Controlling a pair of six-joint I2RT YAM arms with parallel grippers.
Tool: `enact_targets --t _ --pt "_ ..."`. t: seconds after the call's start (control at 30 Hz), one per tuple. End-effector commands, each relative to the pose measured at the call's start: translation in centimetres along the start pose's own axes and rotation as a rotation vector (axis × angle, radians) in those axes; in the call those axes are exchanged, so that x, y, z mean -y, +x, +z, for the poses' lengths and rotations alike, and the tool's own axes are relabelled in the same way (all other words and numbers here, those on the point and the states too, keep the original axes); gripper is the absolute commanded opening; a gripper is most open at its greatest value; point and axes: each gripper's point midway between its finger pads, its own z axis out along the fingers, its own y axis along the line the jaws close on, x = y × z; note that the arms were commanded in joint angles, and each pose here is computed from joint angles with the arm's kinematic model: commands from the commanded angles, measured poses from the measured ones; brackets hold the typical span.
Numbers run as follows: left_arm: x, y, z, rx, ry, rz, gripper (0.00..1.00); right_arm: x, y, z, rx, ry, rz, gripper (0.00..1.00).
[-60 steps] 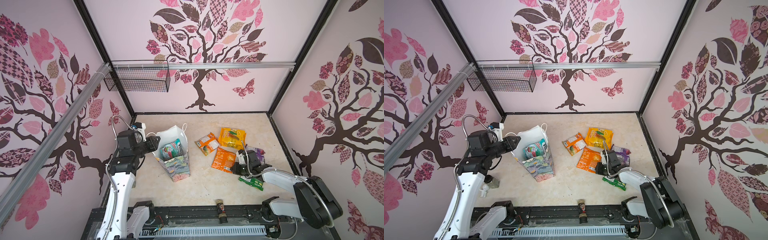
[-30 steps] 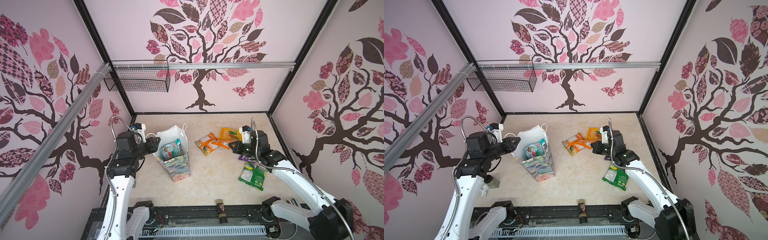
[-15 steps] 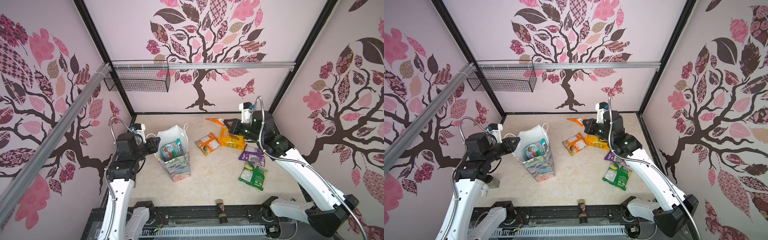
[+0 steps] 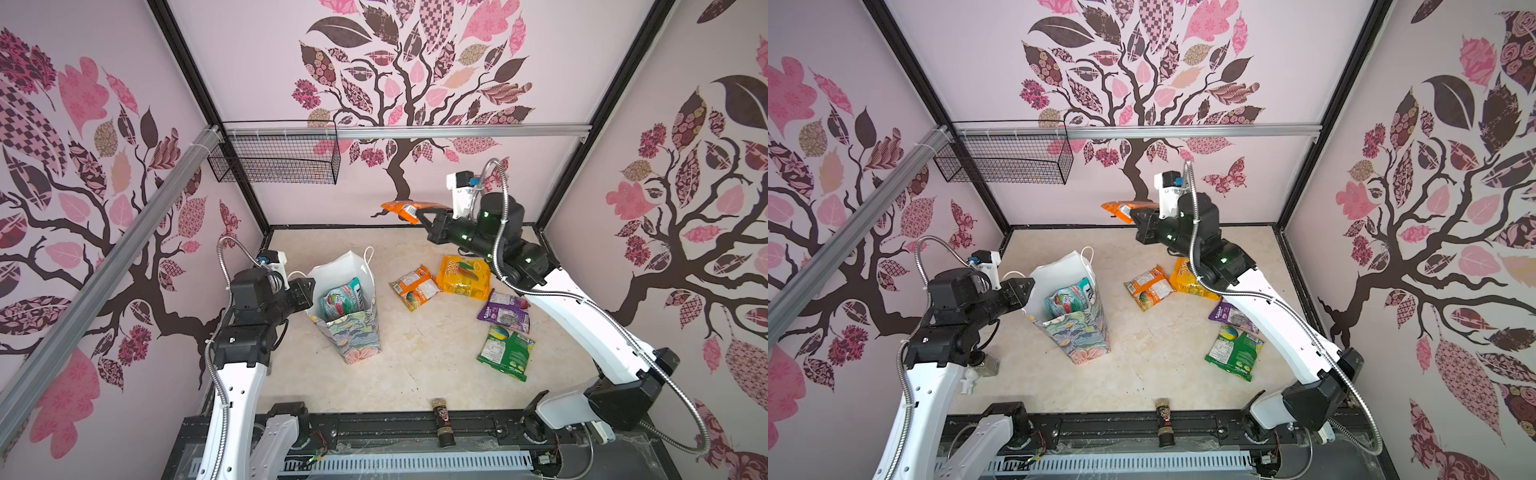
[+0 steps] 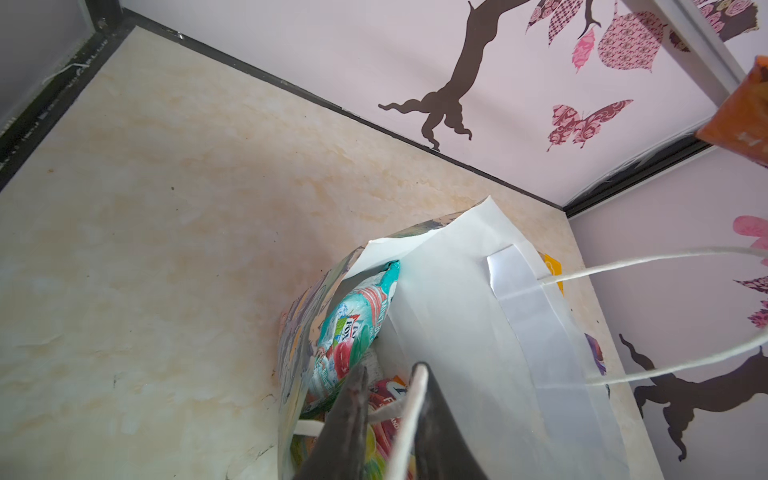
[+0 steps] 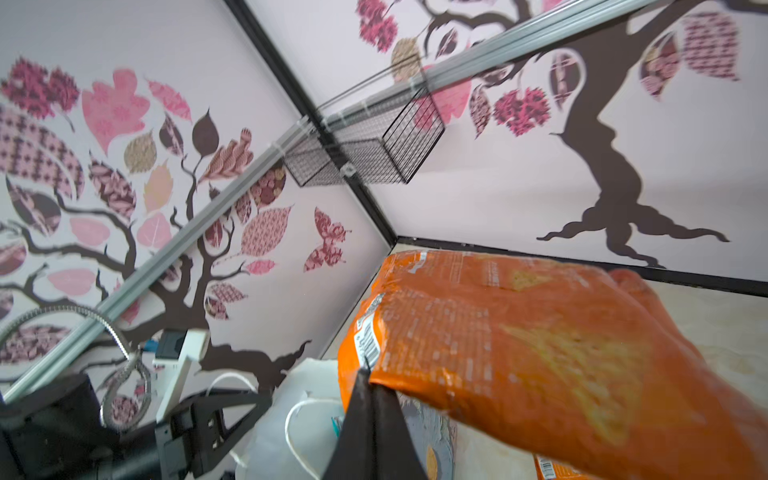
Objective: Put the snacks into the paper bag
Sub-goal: 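Carry the orange chip bag over the paper bag opening with the right gripper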
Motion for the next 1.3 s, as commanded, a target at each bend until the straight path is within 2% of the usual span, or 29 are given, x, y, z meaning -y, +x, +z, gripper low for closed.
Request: enact_targets --t 0.0,0.23,0.5,0.7,0.97,1.13,1.27 --pt "0.3 -1.4 -1.3 0.030 -0.032 0.045 0.23 -2.2 0.6 1.6 -0.032 -0.060 -0.093 0.00" --pt "0.5 -1.3 -1.1 0.030 -0.012 0.037 0.23 -6.5 0.1 -0.5 0.002 -0.096 -0.195 0.00" --pt "1.5 -1.6 -1.6 0.046 0.033 0.029 0.23 -12.3 0.6 -3.3 0.036 -0.258 -0.236 0.00" --pt "1.4 -1.7 -1.9 0.051 0.021 0.034 0.26 -16.2 2.2 -4.5 -0.017 -0.421 -0.277 0.00" --pt "1.0 -1.8 -2.9 0.065 -0.020 0.051 0.35 -17.5 4.3 -4.1 -0.118 -0.501 -0.289 0.00" --pt "0.6 -1.7 -3.4 0.055 -0.047 0.066 0.42 -18.9 6.1 -3.5 -0.180 -0.521 -0.343 0.00" --pt "0.6 -1.7 -3.9 0.054 -0.058 0.077 0.43 -18.3 7.4 -2.3 -0.233 -0.501 -0.377 0.00"
